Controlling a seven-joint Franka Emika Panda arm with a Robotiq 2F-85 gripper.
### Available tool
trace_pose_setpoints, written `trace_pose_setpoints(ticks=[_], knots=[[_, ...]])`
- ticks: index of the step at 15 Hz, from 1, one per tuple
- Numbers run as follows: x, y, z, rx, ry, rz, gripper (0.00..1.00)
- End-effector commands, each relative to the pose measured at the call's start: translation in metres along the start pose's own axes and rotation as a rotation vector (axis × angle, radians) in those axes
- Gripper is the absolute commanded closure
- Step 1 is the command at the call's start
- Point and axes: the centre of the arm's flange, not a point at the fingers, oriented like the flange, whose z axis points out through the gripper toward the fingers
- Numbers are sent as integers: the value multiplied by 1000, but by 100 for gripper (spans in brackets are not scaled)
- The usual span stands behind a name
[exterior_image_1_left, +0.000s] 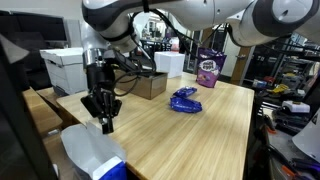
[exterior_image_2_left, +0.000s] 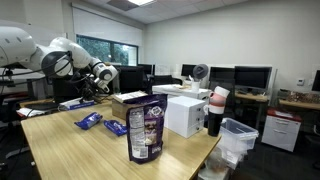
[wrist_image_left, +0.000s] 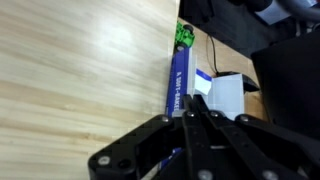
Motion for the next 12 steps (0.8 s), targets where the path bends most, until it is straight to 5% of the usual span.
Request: trace_pose_setpoints(ticks=[1, 5, 9, 10, 12], knots=[[9, 1, -9, 107, -113, -26, 94], [5, 2, -6, 142, -126, 0, 94], [-3, -3, -1, 109, -11, 68, 94], [-6, -6, -1, 107, 25, 77, 69], [-7, -12, -3, 111, 77, 81, 68]])
